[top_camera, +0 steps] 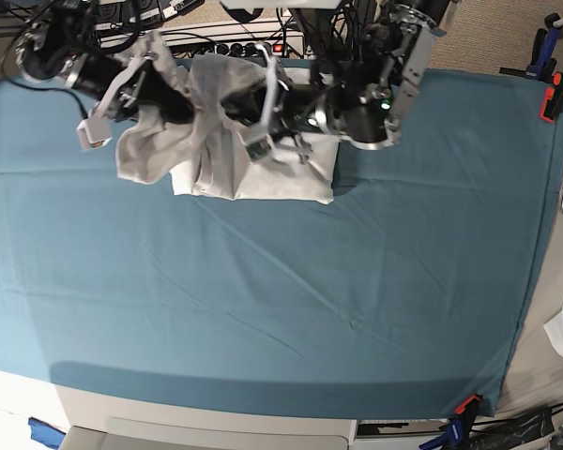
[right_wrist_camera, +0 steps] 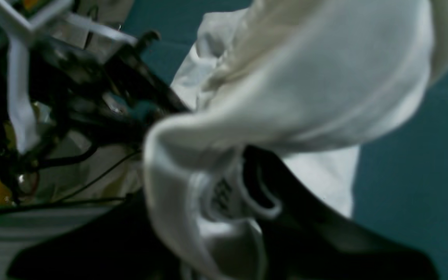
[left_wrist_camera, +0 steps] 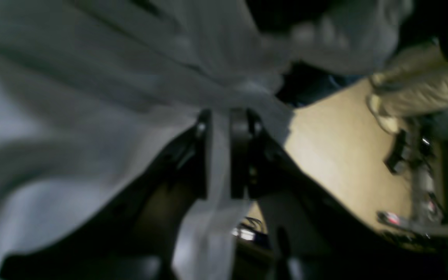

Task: Fold the T-shirt properly
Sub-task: 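Lift the collar end and fold it onto the folded stack with the right gripper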

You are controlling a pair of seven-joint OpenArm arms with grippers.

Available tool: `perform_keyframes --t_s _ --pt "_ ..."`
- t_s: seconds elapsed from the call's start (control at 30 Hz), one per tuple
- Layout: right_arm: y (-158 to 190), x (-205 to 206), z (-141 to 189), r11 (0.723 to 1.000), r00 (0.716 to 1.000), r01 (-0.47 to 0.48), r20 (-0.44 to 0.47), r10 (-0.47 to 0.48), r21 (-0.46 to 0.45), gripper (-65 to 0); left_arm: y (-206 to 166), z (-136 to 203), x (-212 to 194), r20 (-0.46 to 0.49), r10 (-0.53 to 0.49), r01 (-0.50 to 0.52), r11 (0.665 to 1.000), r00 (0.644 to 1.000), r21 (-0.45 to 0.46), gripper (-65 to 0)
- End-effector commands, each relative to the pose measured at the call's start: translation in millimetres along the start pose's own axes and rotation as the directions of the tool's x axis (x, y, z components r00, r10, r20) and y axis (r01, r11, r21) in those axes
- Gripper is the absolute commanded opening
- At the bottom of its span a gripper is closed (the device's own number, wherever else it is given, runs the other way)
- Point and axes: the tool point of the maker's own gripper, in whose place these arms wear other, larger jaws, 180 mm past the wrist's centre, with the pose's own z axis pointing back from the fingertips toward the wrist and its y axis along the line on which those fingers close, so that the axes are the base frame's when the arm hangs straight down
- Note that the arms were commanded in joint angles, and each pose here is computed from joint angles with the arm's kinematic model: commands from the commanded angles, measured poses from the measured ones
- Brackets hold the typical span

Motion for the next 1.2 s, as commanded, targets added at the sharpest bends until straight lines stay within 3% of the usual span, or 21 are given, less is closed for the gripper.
perform_keyframes --t_s 0.0,0.27,0.43,0.73,1.0,1.17 --pt "6 9 0 1.0 0.999 -0.008 0.047 0.007 0.016 -64.6 5 9 11 0.046 -0.011 0.01 1.0 0.999 0.016 -55.5" --pt "2 -9 -17 0.998 0.999 0.043 0.022 -0.042 -0.053 -64.6 55 62 -14 0.042 0.065 -0.07 0.987 0.997 0.144 -55.5" --pt "15 -13 -41 0.999 1.0 0.024 -0.011 -0.024 -0.02 -64.6 72 85 -30 -0.001 0.07 -0.068 0.978 0.998 0.199 -55.5" --pt "35 -5 -90 0.997 0.997 -0.076 -0.023 0.075 -0.012 -64.6 66 87 -48 -0.039 0.1 -0.091 0.977 0.994 0.193 -55.5" --pt "53 3 -115 0.995 0.995 -0.102 -0.009 0.102 0.002 -64.6 60 85 -57 -0.048 0.123 -0.112 0.977 0.991 0.182 -55.5" --pt "49 3 -125 0.992 0.993 -0.117 -0.025 0.116 -0.056 -64.6 60 85 -57 -0.049 0.123 -0.112 0.977 0.991 0.182 -55.5"
